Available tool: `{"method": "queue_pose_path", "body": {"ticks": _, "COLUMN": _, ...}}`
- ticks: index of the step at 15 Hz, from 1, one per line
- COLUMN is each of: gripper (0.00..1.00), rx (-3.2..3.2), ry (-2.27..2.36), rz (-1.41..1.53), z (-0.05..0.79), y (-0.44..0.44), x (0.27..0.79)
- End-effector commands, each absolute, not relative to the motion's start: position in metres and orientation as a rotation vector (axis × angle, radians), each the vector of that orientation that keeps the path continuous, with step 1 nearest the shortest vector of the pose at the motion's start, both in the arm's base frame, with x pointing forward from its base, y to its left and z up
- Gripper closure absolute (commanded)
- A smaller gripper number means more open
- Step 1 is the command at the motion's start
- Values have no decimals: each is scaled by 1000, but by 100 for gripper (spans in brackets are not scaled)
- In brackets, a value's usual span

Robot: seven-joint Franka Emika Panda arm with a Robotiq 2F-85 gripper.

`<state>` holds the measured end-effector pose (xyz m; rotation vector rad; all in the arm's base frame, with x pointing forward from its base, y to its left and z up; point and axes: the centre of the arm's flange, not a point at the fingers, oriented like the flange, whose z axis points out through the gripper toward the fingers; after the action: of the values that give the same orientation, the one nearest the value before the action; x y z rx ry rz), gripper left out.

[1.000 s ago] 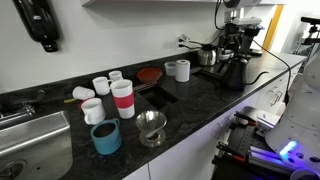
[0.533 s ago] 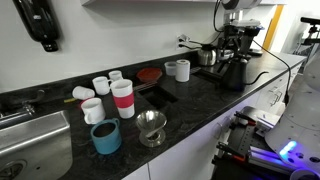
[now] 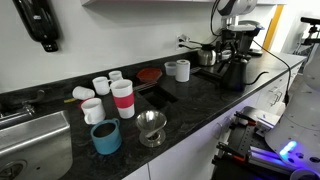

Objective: Twist the teapot ninety degrees.

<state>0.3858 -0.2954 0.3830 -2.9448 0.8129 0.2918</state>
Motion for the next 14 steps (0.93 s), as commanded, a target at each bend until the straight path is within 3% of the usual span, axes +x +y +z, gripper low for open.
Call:
{"method": "queue_pose_path", "body": {"ticks": 1, "gripper": 0, "rx": -2945, "ry": 781, "rz": 290, "z": 377, "y": -312, "x": 398}}
{"method": "queue_pose_path", "body": {"ticks": 14, "gripper": 0, "rx": -2928, "ry": 745, "rz": 353, "z": 346, "y": -317, "x": 408}}
